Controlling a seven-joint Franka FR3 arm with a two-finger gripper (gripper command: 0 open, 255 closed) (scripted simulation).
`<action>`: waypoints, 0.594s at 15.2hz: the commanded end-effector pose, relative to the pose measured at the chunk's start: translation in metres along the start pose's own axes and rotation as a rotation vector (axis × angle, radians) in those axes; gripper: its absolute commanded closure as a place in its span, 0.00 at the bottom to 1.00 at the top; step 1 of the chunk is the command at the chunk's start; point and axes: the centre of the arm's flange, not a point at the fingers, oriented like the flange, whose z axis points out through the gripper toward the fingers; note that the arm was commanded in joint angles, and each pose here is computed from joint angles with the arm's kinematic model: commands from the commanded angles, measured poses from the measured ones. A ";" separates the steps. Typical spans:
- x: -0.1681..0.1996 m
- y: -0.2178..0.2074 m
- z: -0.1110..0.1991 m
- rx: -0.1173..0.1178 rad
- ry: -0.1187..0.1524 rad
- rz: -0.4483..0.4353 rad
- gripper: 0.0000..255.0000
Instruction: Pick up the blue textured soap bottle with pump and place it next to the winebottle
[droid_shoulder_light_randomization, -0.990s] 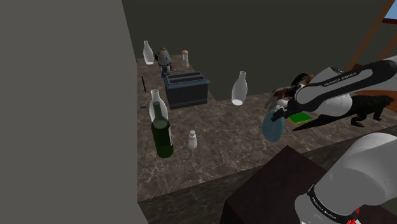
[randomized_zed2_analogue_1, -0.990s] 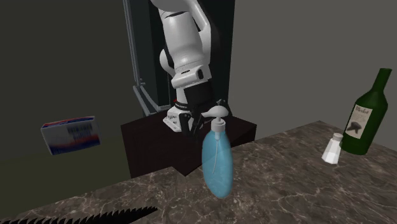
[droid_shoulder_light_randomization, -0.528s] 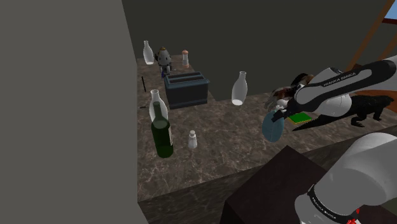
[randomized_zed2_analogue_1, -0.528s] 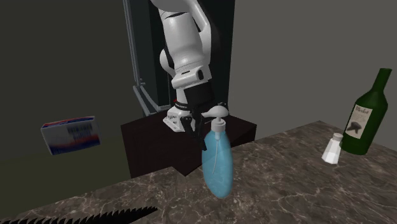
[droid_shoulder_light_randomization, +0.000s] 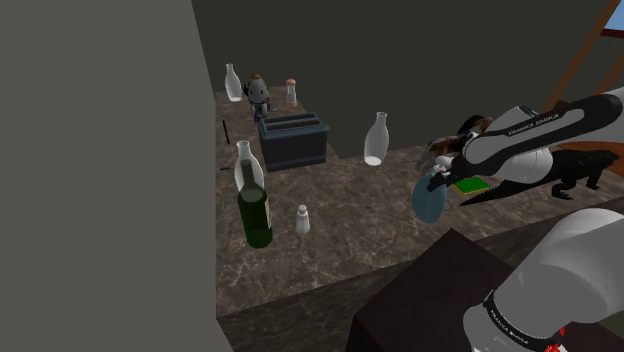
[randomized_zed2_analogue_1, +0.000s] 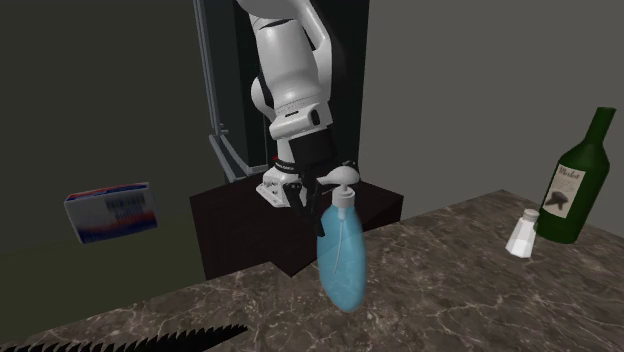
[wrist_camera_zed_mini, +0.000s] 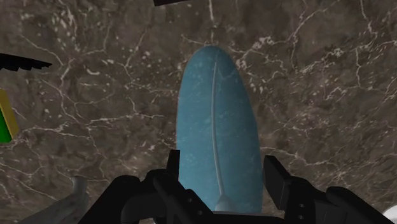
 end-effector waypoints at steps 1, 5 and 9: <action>-0.001 0.000 0.000 0.001 -0.003 0.000 1.00; 0.007 -0.003 -0.019 0.001 -0.003 0.000 1.00; 0.015 -0.005 -0.038 0.001 -0.003 0.000 1.00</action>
